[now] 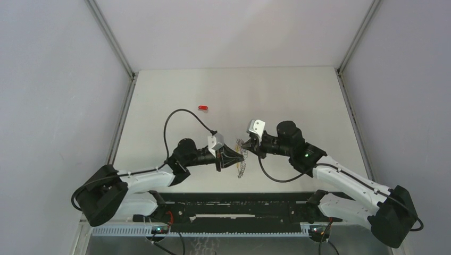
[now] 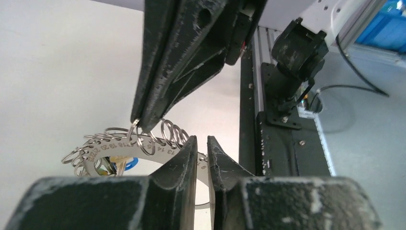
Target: Put the keys on the keyring
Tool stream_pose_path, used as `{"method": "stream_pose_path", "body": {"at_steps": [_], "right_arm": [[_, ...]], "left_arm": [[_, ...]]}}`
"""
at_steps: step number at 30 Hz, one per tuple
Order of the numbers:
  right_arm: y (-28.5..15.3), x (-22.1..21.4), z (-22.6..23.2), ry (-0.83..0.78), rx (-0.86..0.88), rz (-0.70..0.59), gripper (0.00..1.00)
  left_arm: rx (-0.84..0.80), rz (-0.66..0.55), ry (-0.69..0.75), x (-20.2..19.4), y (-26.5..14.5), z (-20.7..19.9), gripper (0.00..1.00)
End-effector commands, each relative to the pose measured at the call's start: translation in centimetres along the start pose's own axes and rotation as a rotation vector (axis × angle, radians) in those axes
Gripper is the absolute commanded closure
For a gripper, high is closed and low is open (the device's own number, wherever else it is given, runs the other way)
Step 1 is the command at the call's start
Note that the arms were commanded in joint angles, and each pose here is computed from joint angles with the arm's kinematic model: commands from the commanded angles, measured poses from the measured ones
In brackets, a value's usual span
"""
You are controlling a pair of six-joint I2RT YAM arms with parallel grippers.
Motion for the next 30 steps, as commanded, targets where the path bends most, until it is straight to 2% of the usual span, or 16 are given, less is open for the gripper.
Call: {"method": "stream_pose_path", "body": {"at_steps": [1, 5, 8, 13, 19, 24, 30], "right_arm": [[-0.6, 3.8, 0.3, -0.039, -0.017, -0.15, 1.0], [-0.7, 3.6, 0.1, -0.027, -0.029, -0.158, 1.0], [-0.9, 3.6, 0.2, -0.024, -0.007, -0.174, 1.0], [-1.4, 3.6, 0.6, -0.051, 0.017, -0.187, 1.0], [-1.9, 3.3, 1.1, -0.1, 0.037, -0.214, 1.0], [-1.9, 3.4, 1.2, -0.116, 0.049, -0.222, 1.0], [-1.9, 3.4, 1.3, -0.12, 0.047, -0.222, 1.0]], "left_arm": [[0.002, 0.024, 0.137, 1.7, 0.8, -0.1, 0.82], [-0.023, 0.096, 0.223, 2.2, 1.1, -1.3, 0.81], [0.051, 0.067, 0.213, 2.1, 0.5, -1.2, 0.79], [0.161, -0.028, 0.166, 2.0, -1.1, -0.5, 0.53], [0.249, -0.083, 0.175, 1.8, -2.6, -0.2, 0.35], [0.255, -0.113, 0.202, 2.6, -2.8, 0.0, 0.29], [0.189, -0.167, 0.195, 3.9, -2.0, -0.2, 0.28]]}}
Point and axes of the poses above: each gripper's point midway between its finger pads, its own y axis out along the fingers, its own z axis along the line the jaws close on, x = y × z, the point moved 9 cm from there along -y, back along the fingers, and after that the axes turned 15 degrees about y, right-handed, at the moved point
